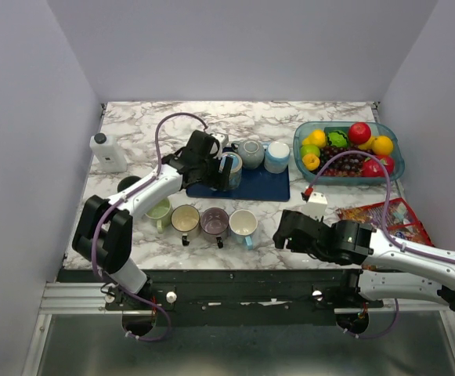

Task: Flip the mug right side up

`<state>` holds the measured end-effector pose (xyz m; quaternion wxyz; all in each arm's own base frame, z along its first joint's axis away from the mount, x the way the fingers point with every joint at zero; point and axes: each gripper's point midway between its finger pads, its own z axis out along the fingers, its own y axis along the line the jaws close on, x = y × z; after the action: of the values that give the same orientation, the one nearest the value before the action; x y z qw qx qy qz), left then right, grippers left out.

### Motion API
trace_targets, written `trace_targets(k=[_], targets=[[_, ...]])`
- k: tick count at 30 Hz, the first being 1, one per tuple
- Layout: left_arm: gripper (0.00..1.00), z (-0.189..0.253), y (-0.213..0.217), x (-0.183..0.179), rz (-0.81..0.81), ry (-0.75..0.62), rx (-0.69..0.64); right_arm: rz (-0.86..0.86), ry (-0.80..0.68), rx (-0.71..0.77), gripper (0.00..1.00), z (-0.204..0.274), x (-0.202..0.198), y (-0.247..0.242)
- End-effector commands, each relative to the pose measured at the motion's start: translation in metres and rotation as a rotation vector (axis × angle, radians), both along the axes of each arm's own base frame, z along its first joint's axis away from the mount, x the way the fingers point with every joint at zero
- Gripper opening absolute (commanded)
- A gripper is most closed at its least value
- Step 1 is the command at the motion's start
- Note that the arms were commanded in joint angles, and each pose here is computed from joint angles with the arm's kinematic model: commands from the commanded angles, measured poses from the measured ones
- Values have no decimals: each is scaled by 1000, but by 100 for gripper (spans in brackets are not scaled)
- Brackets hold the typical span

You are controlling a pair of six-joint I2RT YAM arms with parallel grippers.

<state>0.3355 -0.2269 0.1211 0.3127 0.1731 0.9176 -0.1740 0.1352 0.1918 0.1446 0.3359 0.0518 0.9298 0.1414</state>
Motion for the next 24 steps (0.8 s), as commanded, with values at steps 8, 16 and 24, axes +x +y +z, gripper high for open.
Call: trace_targets(k=[8, 16, 24], targets=[[89, -17, -1, 27, -110, -38, 184, -29, -18, 16, 74, -2, 1, -7], [69, -27, -8, 30, -179, 13, 219, -45, -18, 13, 74, -3, 0, -12], [59, -36, -7, 25, -245, 31, 262, -48, -19, 4, 74, -4, 1, -12]])
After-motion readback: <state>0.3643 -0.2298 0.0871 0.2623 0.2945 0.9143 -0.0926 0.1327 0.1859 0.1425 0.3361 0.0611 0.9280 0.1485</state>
